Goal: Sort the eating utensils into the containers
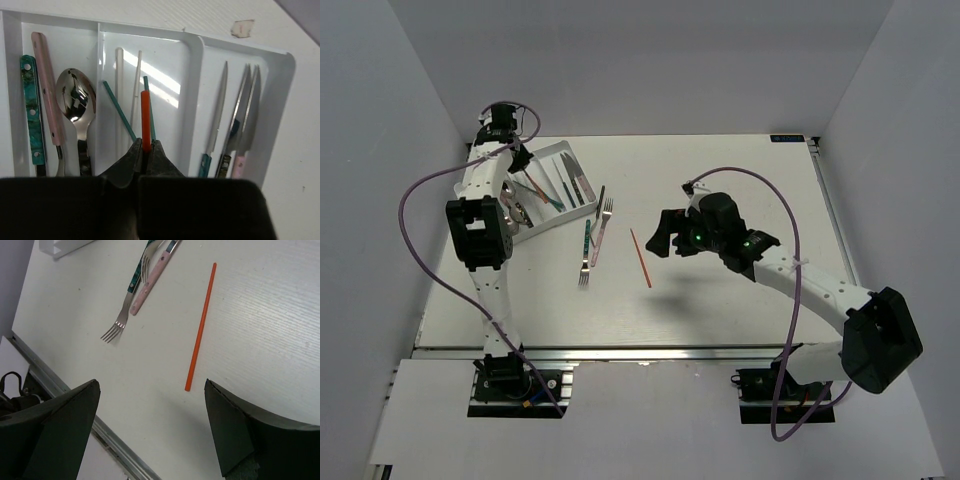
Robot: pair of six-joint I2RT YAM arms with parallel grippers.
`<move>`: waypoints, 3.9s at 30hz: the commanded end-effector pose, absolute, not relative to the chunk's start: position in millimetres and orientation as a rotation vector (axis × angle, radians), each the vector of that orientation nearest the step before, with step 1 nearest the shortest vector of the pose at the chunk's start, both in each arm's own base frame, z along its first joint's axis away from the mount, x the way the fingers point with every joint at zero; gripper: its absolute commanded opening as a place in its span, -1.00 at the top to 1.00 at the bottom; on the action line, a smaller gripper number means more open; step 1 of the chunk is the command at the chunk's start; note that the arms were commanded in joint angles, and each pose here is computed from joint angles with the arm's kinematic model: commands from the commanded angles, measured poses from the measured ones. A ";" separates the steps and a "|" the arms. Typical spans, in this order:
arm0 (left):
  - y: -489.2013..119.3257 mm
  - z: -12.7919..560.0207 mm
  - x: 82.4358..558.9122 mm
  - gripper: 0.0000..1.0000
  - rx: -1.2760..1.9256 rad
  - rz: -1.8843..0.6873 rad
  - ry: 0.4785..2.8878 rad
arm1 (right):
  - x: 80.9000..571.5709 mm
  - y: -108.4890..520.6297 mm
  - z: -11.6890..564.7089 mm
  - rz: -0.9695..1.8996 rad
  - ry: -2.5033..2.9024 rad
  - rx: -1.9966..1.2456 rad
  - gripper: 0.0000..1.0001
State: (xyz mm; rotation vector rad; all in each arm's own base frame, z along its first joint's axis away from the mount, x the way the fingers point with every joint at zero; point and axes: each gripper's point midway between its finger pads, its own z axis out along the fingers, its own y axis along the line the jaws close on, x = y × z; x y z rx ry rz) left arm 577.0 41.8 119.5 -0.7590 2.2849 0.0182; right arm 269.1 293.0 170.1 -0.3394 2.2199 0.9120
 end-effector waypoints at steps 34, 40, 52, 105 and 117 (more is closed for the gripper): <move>11.8 260.9 370.3 -0.96 -0.564 -0.198 2.004 | 298.2 327.9 7.4 0.140 2.616 -0.582 0.58; -32.4 235.5 355.5 -0.96 -0.514 -0.471 2.011 | 281.8 331.9 -3.3 0.240 2.668 -0.588 1.00; -187.3 220.9 309.0 -0.96 -0.278 -1.155 1.877 | 261.9 381.9 146.0 0.920 2.316 -0.510 1.00; 55.2 157.0 543.9 -0.45 -0.687 0.024 2.317 | 274.2 293.3 154.1 0.862 2.223 -0.342 -0.79; -90.5 210.0 451.6 -0.90 -0.359 -0.057 2.213 | 277.2 266.6 139.8 0.716 2.278 -0.279 -0.79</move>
